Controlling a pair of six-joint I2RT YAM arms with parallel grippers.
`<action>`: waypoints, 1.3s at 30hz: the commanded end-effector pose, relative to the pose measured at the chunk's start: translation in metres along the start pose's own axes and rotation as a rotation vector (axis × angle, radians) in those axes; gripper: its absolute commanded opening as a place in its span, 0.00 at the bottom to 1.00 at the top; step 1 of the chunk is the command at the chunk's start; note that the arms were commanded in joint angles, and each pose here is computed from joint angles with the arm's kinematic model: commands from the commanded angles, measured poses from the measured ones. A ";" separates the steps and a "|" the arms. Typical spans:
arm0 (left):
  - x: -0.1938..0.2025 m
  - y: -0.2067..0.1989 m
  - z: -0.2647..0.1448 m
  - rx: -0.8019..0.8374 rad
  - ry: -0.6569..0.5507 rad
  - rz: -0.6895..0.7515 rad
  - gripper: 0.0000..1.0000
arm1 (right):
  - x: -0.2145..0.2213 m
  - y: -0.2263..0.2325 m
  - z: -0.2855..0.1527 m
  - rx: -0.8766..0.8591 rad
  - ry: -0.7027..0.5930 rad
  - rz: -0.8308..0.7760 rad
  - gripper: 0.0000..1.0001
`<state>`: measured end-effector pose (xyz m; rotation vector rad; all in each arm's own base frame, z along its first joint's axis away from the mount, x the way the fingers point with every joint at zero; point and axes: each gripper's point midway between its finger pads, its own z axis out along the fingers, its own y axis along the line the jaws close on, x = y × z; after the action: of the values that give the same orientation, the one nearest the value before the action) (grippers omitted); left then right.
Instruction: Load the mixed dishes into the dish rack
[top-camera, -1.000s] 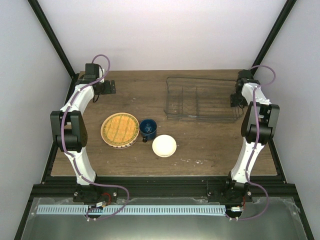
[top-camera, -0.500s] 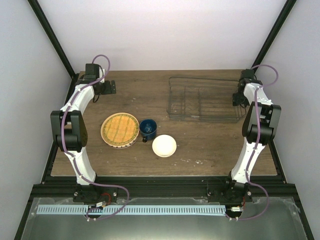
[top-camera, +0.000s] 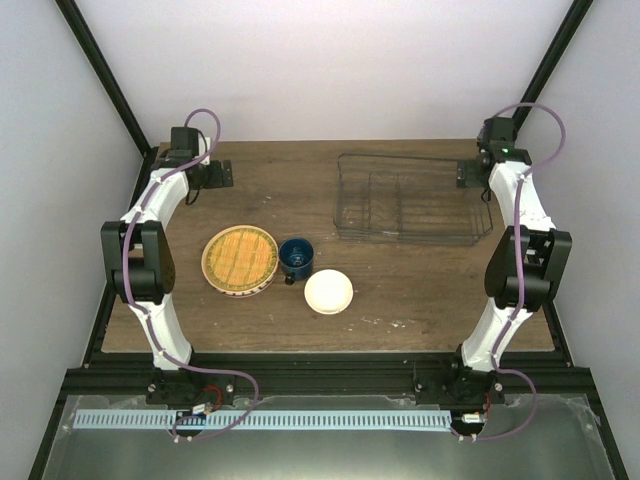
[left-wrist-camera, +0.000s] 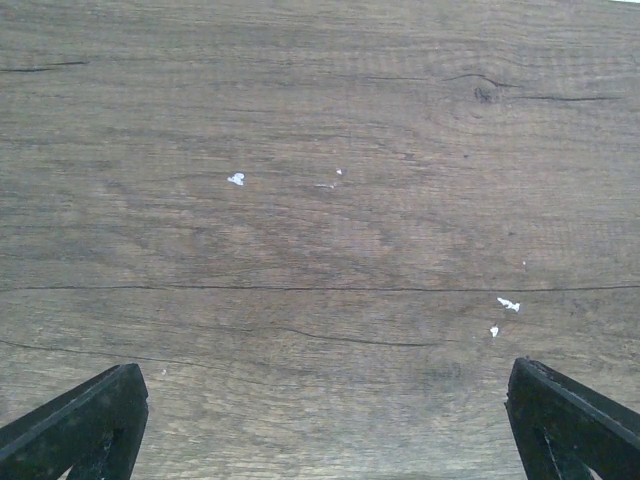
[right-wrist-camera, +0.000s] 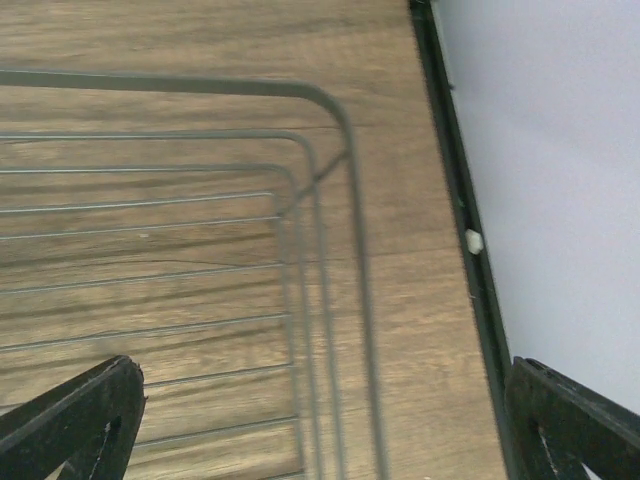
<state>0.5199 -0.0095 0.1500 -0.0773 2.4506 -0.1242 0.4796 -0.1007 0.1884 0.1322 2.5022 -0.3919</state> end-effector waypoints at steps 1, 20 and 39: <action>-0.008 -0.005 -0.010 0.021 -0.046 -0.006 1.00 | -0.012 0.036 -0.019 -0.092 -0.057 -0.053 1.00; 0.003 -0.056 -0.068 0.119 -0.040 0.130 1.00 | -0.013 0.248 -0.158 -0.593 -0.260 -0.354 0.94; 0.141 -0.168 -0.093 0.306 0.379 0.465 1.00 | -0.014 0.201 -0.194 -0.410 -0.208 -0.048 0.97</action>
<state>0.3875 -0.1793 0.1709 0.6135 2.6020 -0.3605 0.4258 0.1669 0.2706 -0.3129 2.3383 0.0919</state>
